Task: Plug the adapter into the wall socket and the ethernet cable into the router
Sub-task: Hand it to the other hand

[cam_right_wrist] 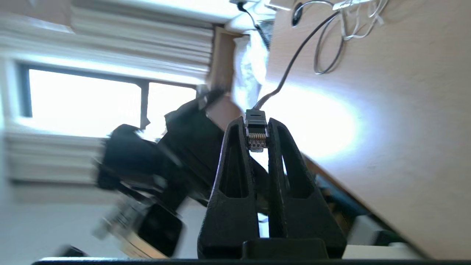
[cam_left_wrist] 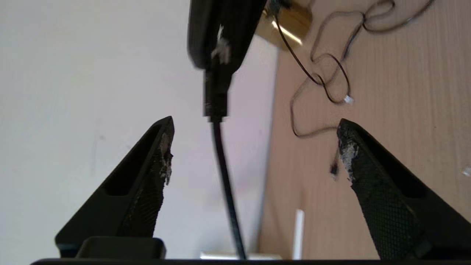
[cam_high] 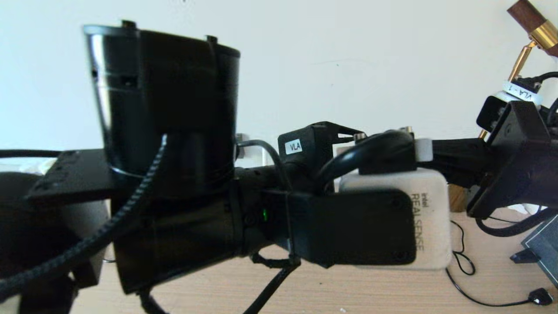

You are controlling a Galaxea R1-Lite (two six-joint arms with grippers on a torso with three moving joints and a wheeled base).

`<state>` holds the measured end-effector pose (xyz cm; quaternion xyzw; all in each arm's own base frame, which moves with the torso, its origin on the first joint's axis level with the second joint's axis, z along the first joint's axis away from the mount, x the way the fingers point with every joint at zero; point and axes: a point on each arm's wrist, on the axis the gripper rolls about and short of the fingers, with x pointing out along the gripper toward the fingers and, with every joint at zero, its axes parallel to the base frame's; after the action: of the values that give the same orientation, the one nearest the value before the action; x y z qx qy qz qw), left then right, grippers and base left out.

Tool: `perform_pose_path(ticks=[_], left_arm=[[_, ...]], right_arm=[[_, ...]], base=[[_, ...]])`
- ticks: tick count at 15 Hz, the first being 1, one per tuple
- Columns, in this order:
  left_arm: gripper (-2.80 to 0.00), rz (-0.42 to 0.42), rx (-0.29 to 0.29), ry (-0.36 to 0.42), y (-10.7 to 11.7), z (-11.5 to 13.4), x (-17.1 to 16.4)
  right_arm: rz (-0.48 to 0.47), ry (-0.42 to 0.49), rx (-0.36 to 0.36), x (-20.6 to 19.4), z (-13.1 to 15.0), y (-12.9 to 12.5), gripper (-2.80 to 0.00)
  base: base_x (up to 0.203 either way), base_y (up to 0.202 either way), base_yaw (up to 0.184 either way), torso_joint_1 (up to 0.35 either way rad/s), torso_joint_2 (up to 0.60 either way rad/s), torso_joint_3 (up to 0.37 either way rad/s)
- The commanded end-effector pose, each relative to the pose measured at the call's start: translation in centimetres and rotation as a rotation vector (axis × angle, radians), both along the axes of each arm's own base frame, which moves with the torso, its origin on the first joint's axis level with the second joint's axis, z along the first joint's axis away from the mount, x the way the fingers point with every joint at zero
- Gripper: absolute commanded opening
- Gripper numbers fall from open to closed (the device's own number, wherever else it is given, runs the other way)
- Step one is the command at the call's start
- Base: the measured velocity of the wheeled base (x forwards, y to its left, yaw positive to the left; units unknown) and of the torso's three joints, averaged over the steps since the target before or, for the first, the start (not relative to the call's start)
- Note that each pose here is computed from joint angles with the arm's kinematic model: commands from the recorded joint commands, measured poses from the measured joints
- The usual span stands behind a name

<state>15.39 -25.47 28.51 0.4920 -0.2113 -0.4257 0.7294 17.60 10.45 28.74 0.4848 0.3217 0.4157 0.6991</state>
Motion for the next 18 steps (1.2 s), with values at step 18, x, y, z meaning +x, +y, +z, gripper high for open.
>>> perform_pose_path(ticks=[18], left_arm=[[0.00,-0.214,-0.125,-0.351,1.4,-1.1,2.4]], right_arm=[[0.210,0.309,0.127,1.8,0.7,-0.6,-2.80]], base=[[0.000,0.000,0.000,0.000,0.00,0.000]])
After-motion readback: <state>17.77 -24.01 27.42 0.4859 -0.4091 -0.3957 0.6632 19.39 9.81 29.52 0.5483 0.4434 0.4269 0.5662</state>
